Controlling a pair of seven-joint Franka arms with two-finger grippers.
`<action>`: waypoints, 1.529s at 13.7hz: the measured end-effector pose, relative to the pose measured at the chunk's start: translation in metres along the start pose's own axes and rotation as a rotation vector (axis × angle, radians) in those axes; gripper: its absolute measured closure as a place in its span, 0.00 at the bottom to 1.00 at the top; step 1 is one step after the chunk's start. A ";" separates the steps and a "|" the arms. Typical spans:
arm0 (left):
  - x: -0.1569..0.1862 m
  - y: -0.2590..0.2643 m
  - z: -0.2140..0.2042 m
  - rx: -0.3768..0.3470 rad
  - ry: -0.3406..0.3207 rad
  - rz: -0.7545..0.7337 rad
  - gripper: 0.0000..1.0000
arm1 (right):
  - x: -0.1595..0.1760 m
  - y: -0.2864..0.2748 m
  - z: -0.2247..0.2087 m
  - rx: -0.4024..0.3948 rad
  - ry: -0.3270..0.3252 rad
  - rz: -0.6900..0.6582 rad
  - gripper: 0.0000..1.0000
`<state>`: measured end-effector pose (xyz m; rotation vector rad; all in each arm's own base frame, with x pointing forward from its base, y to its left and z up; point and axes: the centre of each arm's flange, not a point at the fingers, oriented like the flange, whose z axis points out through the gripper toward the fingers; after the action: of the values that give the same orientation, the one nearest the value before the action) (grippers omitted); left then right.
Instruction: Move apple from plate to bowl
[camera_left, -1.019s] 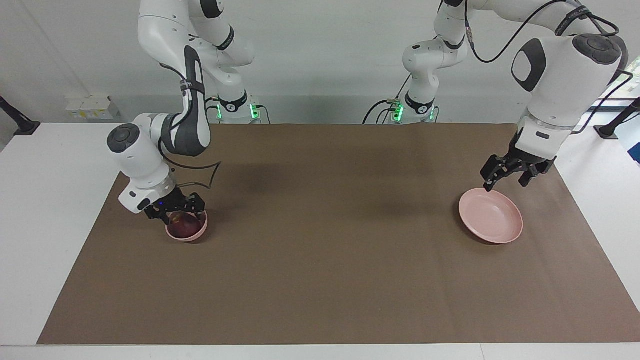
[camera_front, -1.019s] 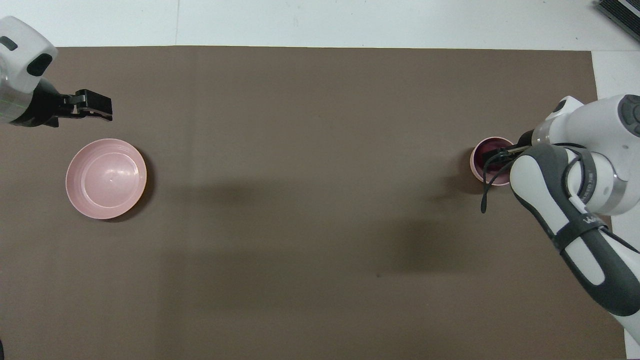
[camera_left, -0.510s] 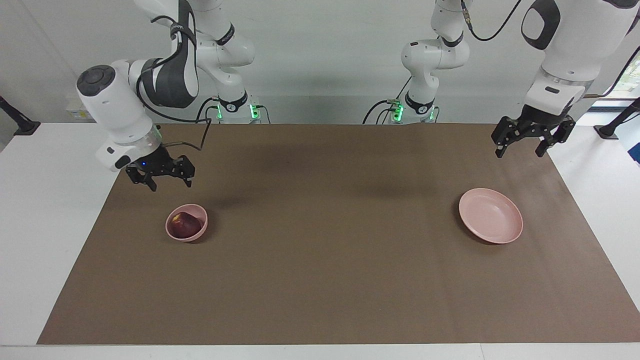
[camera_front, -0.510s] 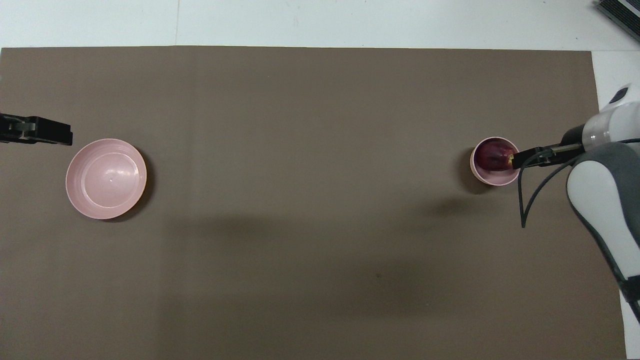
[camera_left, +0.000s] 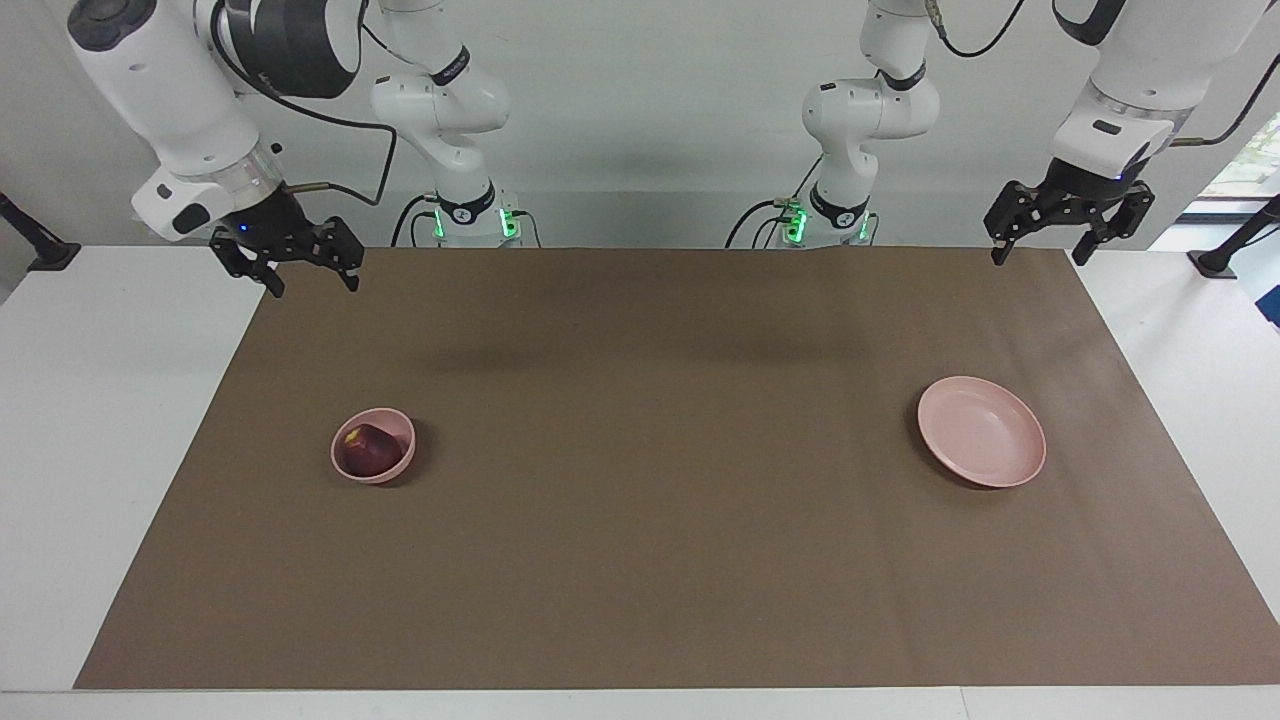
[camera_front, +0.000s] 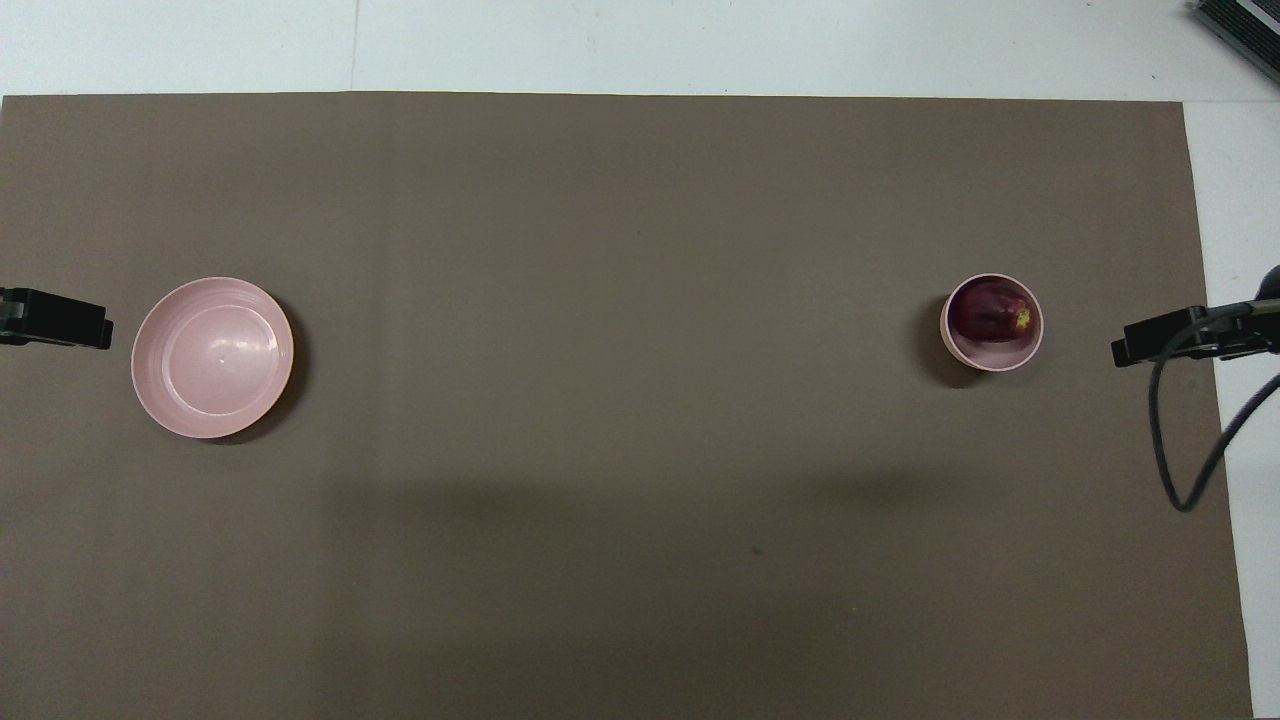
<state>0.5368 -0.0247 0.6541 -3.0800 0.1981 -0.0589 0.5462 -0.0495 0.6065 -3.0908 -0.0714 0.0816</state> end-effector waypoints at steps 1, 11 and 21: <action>-0.001 -0.002 0.000 0.000 -0.004 -0.003 0.00 | -0.003 0.001 -0.011 -0.001 -0.002 0.002 0.00; -0.006 0.000 -0.006 -0.084 -0.012 -0.054 0.00 | -0.031 0.003 -0.055 -0.081 0.033 0.003 0.00; -0.009 -0.002 -0.008 -0.086 -0.017 -0.065 0.00 | -0.029 -0.014 -0.057 -0.057 0.045 0.016 0.00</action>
<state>0.5276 -0.0223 0.6622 -3.1713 0.1029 -0.0272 0.5196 -0.0394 0.6653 -3.1483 -0.0478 0.0112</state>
